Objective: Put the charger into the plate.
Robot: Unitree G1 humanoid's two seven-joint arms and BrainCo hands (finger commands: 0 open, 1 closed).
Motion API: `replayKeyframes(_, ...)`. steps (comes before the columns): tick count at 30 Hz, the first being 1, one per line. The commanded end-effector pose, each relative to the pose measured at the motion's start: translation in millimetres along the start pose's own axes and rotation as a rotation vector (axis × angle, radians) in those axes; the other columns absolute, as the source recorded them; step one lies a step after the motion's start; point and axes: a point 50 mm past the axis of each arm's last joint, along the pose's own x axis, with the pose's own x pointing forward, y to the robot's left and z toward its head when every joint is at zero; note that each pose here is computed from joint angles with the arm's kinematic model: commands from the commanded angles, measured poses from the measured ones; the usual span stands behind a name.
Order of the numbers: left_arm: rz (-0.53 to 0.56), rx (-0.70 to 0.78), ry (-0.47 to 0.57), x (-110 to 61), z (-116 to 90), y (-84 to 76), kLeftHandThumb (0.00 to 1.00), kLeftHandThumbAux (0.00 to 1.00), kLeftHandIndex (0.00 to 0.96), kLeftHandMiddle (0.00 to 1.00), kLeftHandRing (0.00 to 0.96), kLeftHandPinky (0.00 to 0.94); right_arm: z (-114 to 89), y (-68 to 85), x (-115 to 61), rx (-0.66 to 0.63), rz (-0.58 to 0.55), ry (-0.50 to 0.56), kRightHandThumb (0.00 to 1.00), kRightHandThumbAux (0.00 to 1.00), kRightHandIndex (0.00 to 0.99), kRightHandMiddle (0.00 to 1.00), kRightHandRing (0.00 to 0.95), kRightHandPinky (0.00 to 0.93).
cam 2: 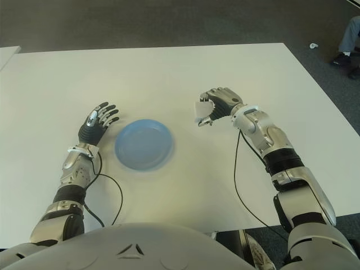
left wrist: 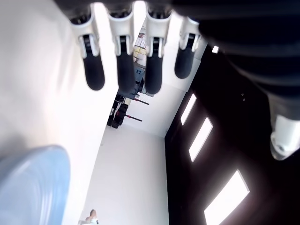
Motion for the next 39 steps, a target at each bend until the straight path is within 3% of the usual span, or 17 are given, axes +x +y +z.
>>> replayKeyframes(1,0.027,-0.054,0.078,-9.2,-20,0.5,0.021,0.488,0.213,0.260,0.265,0.293,7,-10.6,-0.8,0.020,-0.021,-0.008,0.746,0.710,0.440,0.864,0.844,0.740)
replayKeyframes(12,0.023,-0.064,0.086,-7.3,-22,-1.4,0.024,0.489,0.218,0.266,0.270,0.292,34,-44.1,4.2,0.026,-0.154,-0.072,0.749,0.710,0.441,0.870,0.846,0.766)
replayKeyframes(18,0.025,-0.064,0.085,-6.3,-23,-2.2,0.020,0.493,0.216,0.263,0.267,0.290,42,-46.5,4.7,0.044,-0.171,-0.085,0.749,0.709,0.441,0.867,0.847,0.803)
replayKeyframes(29,0.022,-0.089,0.091,-3.9,-26,-4.0,0.011,0.490,0.217,0.267,0.270,0.290,74,-23.3,20.8,0.131,-0.129,-0.152,0.751,0.709,0.441,0.870,0.853,0.806)
replayKeyframes(39,0.024,-0.083,0.090,-3.2,-26,-4.7,0.014,0.486,0.221,0.269,0.272,0.292,105,7.6,41.2,0.209,-0.052,-0.201,0.751,0.709,0.441,0.878,0.847,0.692)
